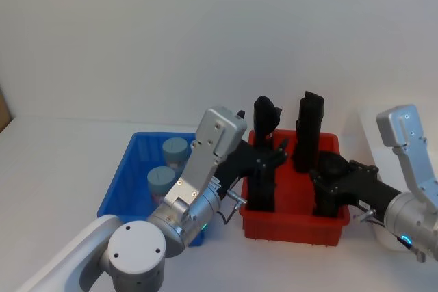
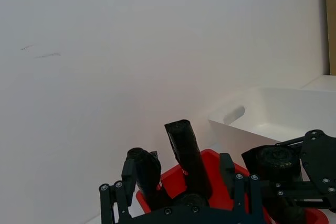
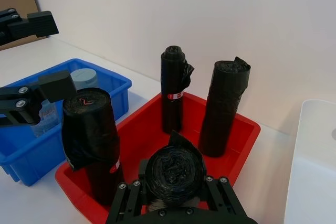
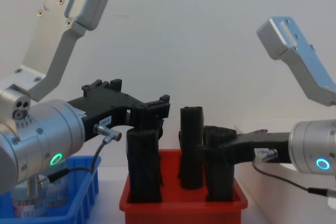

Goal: Pick the cotton swabs from the blue box and place them into the white box.

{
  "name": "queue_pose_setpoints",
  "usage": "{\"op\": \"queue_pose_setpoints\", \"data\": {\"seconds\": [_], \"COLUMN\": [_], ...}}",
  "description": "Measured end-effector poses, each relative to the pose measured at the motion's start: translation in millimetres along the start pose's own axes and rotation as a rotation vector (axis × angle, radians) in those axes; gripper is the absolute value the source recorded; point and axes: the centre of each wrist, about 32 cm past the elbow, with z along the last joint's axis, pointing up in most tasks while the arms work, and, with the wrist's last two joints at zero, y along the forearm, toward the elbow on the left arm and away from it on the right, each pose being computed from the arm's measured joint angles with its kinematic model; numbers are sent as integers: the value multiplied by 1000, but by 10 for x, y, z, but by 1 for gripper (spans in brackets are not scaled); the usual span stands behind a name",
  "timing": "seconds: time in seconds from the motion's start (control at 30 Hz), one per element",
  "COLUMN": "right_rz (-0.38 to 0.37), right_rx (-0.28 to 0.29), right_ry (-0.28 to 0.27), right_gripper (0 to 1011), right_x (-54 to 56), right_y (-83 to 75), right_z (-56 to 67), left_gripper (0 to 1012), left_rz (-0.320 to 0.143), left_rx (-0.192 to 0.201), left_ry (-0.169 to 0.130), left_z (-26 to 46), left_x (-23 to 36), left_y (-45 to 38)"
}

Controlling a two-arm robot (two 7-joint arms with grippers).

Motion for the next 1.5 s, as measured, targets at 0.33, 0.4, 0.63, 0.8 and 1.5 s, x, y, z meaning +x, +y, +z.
{"op": "queue_pose_setpoints", "data": {"seconds": [0.33, 0.4, 0.63, 0.8, 1.5], "right_rz": [0, 0, 0, 0, -11], "right_rx": [0, 0, -1, 0, 61], "right_ry": [0, 0, 0, 0, 37], "right_gripper": [487, 487, 487, 487, 487], "right_x": [0, 0, 0, 0, 30], "right_y": [0, 0, 0, 0, -81], "right_z": [0, 0, 0, 0, 84], "left_gripper": [1002, 1002, 1002, 1002, 1002], "left_rz": [0, 0, 0, 0, 0], "left_rx": [0, 0, 0, 0, 0], "left_ry": [0, 0, 0, 0, 0], "left_z": [0, 0, 0, 0, 0], "left_x": [0, 0, 0, 0, 0], "left_y": [0, 0, 0, 0, 0]}}
